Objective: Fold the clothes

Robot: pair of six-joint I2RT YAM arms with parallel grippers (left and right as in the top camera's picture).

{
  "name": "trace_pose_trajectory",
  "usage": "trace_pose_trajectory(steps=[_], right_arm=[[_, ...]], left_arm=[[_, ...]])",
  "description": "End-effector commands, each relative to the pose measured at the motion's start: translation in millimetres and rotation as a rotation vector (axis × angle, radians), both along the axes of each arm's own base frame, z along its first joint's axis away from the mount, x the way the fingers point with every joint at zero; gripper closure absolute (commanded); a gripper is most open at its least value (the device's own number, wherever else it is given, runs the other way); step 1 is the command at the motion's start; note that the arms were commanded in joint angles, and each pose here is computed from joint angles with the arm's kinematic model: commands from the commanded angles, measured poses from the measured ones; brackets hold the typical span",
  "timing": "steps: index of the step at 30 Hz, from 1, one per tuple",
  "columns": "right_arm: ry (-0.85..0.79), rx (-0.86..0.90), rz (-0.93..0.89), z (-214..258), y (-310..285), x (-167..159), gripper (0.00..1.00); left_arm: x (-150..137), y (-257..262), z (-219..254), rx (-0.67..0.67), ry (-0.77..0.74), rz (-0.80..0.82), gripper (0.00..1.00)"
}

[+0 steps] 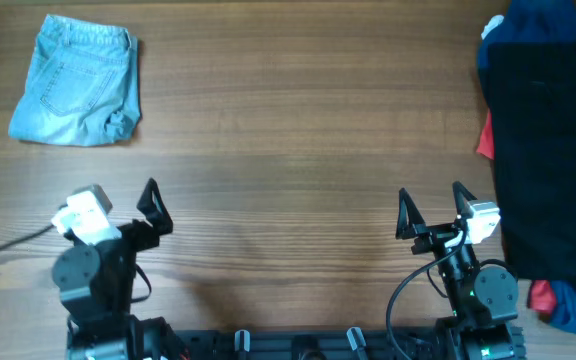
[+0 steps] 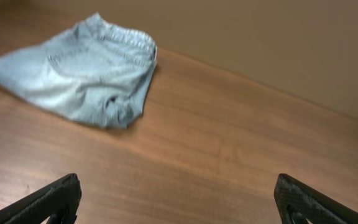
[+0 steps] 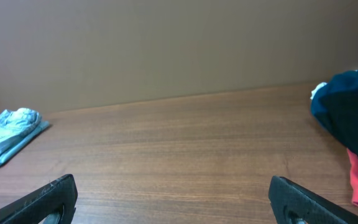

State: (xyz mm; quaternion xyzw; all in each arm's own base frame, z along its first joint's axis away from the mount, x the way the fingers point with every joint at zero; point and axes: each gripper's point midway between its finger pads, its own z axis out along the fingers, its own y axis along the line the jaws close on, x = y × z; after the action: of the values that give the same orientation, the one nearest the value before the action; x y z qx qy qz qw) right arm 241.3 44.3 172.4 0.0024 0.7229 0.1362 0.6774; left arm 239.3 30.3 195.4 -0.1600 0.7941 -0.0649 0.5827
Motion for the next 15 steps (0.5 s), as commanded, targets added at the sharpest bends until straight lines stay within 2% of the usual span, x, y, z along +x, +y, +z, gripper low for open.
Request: trace_pose_trajectory(steps=[1, 7, 15], right_arm=[[-0.01, -0.014, 0.019, 0.9, 3.3, -0.9, 0.0], [-0.01, -0.014, 0.019, 0.9, 3.3, -0.9, 0.0], [-0.01, -0.014, 0.019, 0.9, 3.3, -0.9, 0.0]], left_arm=[[-6.0, -7.4, -20.2, -0.088, -0.056, -0.006, 0.0], [-5.2, -8.5, -39.5, -0.077, -0.129, -0.016, 0.0], [2.5, -6.9, -33.8, -0.054, -0.234, -0.022, 0.0]])
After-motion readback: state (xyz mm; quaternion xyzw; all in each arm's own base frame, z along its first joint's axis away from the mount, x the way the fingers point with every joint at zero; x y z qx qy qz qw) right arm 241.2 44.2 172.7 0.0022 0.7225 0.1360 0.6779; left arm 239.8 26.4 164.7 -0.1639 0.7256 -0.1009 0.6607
